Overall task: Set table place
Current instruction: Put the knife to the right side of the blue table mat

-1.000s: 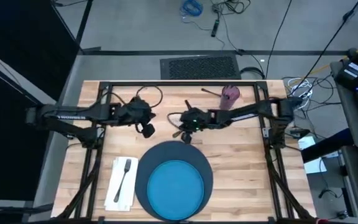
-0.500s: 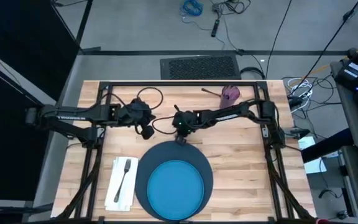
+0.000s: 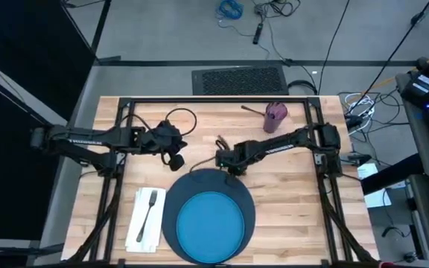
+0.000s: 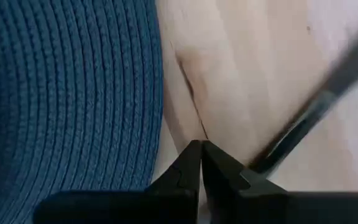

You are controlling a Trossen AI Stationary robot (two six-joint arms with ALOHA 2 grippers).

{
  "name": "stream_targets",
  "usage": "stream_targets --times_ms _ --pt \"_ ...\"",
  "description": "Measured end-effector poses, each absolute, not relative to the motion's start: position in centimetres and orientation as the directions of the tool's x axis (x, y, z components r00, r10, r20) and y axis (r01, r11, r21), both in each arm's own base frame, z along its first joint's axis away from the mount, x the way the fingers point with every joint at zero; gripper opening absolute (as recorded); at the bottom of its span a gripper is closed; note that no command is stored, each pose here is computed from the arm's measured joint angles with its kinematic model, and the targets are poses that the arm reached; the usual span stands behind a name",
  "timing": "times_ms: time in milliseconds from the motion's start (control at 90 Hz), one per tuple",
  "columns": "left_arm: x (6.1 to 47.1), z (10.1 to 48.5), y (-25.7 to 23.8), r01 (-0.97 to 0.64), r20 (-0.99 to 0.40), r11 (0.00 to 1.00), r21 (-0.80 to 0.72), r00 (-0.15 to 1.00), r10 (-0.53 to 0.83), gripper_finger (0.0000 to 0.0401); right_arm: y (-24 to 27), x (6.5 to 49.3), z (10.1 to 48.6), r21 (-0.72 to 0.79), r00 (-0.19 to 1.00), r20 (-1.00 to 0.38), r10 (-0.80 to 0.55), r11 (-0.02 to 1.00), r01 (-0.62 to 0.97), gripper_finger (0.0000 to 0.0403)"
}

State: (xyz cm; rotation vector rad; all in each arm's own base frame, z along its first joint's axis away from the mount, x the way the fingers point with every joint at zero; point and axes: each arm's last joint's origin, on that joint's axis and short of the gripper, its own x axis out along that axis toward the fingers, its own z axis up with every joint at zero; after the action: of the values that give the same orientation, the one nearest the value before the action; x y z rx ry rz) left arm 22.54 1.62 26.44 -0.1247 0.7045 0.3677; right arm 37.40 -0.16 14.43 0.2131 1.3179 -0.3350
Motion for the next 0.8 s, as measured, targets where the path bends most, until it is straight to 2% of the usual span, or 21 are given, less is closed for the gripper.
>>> stream_targets --times_ms 211,289,344,478,800 --pt "22.5 26.4 1.6 -0.373 -0.653 0.928 0.005 0.702 0.286 0.0 -3.1 37.5 15.6 -0.13 0.252 -0.93 -0.267 0.881 0.454 0.0" --pt "22.5 26.4 1.6 -0.371 -0.655 0.929 0.003 0.701 0.282 0.0 -4.3 37.4 16.4 -0.121 0.277 -0.919 -0.281 0.869 0.48 0.0" --pt "22.5 26.4 1.6 -0.37 -0.655 0.929 0.002 0.702 0.281 0.0 -5.0 37.2 16.8 -0.079 0.29 -0.926 -0.244 0.873 0.481 0.0" --pt "22.5 26.4 1.6 -0.369 -0.657 0.929 0.003 0.7 0.28 0.0 -5.9 36.7 16.7 0.091 0.289 -0.956 -0.044 0.894 0.438 0.0006" --pt "22.5 26.4 1.6 -0.37 -0.656 0.929 0.002 0.7 0.281 0.0 -6.5 36.6 16.6 0.094 0.281 -0.96 -0.021 0.916 0.391 0.0103"
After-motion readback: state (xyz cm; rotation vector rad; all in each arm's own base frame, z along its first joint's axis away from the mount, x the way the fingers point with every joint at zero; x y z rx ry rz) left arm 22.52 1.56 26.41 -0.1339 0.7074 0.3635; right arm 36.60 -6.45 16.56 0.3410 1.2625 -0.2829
